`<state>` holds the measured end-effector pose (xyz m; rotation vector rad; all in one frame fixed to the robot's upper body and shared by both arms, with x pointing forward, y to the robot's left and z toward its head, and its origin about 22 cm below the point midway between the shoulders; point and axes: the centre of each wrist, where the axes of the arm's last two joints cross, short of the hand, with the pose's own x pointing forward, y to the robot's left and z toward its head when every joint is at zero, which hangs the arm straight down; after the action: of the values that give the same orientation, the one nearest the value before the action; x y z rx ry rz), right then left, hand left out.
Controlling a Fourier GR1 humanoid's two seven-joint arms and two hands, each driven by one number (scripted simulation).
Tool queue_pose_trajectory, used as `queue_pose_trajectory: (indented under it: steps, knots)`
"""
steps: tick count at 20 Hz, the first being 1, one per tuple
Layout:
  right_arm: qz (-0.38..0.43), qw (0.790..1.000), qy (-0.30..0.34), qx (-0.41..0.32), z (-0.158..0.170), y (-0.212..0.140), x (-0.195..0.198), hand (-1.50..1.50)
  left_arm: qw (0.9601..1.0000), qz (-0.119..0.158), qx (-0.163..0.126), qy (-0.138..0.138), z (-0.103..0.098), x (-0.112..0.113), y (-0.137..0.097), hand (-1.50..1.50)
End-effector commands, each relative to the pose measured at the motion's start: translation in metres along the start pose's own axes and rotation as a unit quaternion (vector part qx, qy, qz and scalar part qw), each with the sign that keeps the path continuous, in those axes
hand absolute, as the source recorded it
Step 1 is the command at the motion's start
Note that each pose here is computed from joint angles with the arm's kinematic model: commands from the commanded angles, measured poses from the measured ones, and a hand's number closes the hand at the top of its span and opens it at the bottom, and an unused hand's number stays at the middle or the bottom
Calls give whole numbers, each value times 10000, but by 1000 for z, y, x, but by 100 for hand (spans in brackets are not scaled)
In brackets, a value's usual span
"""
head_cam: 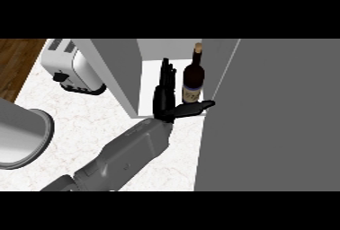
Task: Pick up the wine, place it into the cabinet and close the cabinet
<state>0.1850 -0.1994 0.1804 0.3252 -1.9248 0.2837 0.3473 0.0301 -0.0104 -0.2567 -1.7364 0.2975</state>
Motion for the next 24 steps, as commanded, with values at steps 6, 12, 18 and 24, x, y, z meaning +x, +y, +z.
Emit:
queue_pose_trajectory:
  steps: [6,12,18,24]
  knots:
    - [-4,9998,-4,-180,22,-1,13,-150,9997,-101,-133,-198,37,-11,1,-150]
    - [86,9997,49,-221,20,-17,25,-150,9988,136,-391,-279,45,6,8,-150]
    - [136,9994,21,-322,6,5,5,-150,9950,128,-981,-124,60,28,37,-150]
    - [377,9990,22,-253,12,4,6,-150,9920,115,-1229,-257,97,52,47,-150]
